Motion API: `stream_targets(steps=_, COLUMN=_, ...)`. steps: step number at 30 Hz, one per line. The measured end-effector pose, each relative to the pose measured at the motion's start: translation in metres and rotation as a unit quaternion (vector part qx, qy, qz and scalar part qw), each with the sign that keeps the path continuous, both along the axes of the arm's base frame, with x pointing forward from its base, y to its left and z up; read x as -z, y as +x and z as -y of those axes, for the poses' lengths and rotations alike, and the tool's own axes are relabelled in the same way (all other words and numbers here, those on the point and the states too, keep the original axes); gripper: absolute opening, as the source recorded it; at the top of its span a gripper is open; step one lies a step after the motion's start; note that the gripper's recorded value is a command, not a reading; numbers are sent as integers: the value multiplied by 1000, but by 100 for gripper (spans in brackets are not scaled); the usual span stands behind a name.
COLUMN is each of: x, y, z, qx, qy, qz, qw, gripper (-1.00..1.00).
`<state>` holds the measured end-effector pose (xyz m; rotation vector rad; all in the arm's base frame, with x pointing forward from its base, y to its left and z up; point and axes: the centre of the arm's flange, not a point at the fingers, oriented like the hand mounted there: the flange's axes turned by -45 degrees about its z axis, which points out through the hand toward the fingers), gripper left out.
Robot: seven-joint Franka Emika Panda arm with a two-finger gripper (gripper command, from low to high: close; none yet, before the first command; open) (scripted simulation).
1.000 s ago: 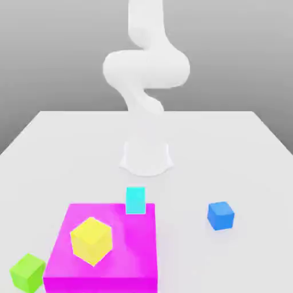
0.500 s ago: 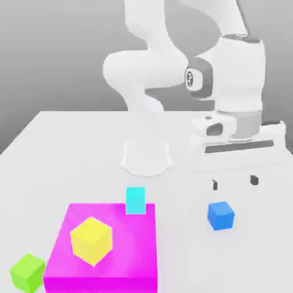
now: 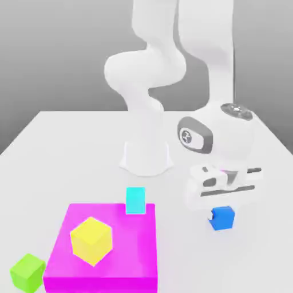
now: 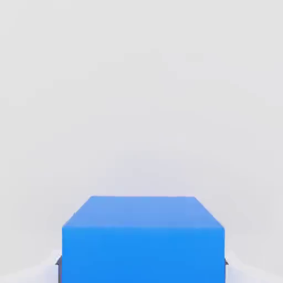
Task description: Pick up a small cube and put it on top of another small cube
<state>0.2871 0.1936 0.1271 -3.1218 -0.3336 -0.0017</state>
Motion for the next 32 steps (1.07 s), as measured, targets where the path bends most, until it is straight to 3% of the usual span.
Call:
stream_targets(steps=8, x=-57, y=0, z=-2, qx=-2, qy=-1, qz=1, qw=1000, gripper=-100)
stream_targets(steps=11, x=-80, y=29, z=10, qx=-5, qy=-2, qz=1, qw=1000, gripper=-100)
stream_targets(steps=13, x=-96, y=76, z=67, qx=52, qy=-3, qz=1, qw=999, gripper=-100)
stream_targets(steps=18, x=-144, y=142, z=173, qx=96, qy=-2, qz=1, qw=995, gripper=-100)
stream_targets(steps=23, x=-189, y=166, z=293, qx=134, qy=1, qz=0, qw=991, gripper=-100)
stream_targets(steps=26, x=-158, y=168, z=301, qx=131, qy=1, qz=-1, qw=991, gripper=-100)
stream_targets(steps=27, x=-145, y=168, z=302, qx=130, qy=1, qz=-1, qw=991, gripper=100)
stream_targets(steps=32, x=-145, y=168, z=301, qx=130, qy=1, qz=-1, qw=992, gripper=100)
